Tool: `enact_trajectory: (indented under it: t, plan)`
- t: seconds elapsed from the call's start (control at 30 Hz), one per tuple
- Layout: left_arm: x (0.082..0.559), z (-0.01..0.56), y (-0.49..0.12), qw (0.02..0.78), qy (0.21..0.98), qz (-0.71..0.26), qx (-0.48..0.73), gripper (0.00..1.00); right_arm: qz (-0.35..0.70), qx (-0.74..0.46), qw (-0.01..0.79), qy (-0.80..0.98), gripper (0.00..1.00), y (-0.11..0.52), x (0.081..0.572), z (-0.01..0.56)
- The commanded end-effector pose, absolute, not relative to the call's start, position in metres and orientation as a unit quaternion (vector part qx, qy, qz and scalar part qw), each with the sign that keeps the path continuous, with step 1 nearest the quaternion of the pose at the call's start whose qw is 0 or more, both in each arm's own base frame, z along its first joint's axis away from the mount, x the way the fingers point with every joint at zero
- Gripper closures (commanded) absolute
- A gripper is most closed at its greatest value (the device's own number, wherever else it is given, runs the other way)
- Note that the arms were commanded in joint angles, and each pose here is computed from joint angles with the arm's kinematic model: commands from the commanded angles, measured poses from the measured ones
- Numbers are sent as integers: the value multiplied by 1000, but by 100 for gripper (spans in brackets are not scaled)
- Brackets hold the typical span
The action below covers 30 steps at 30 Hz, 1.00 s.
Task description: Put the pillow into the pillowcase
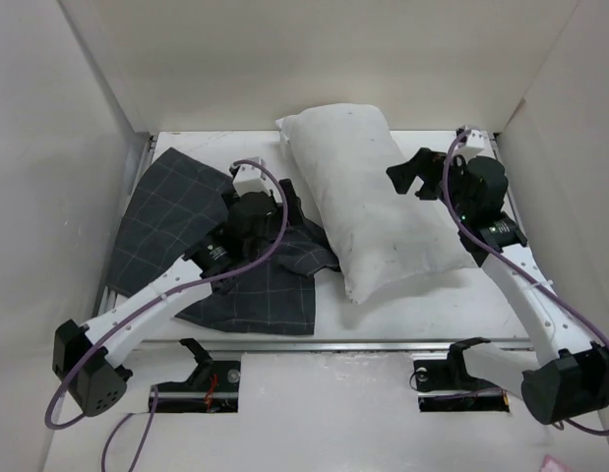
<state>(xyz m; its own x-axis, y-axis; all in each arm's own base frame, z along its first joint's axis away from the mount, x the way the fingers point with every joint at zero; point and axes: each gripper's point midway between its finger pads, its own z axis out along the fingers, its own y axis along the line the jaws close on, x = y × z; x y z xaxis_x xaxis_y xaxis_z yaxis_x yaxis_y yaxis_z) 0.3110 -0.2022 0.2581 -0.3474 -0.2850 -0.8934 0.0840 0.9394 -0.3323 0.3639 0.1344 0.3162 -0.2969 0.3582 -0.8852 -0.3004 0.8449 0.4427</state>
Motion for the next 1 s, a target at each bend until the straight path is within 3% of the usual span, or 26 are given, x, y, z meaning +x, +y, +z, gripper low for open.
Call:
enact_trajectory:
  t: [0.0,0.3,0.5,0.53,0.6,0.63,0.7,0.97]
  plan:
    - [308,281,-198,602,773,-189,-72,0,281,-19,619,733,0,143,367,347]
    - [306,262,-190,589,795,-140,-40,0,191,-57,624,755,0,167,403,356]
    - [303,231,-200,546,827,-135,-15,0,131,-91,553,818,0,187,458,311]
    - [300,225,-202,539,831,-140,-12,0,129,-97,563,811,0,190,467,326]
    - [297,214,-212,525,836,-158,4,0,97,-114,524,838,0,193,489,290]
    - [296,202,-218,511,844,-162,15,0,80,-102,538,833,0,196,510,308]
    - [295,193,-223,499,850,-165,24,0,60,-115,506,853,0,198,520,277]
    - [297,166,-221,457,881,-118,32,0,65,-149,555,816,0,242,580,281]
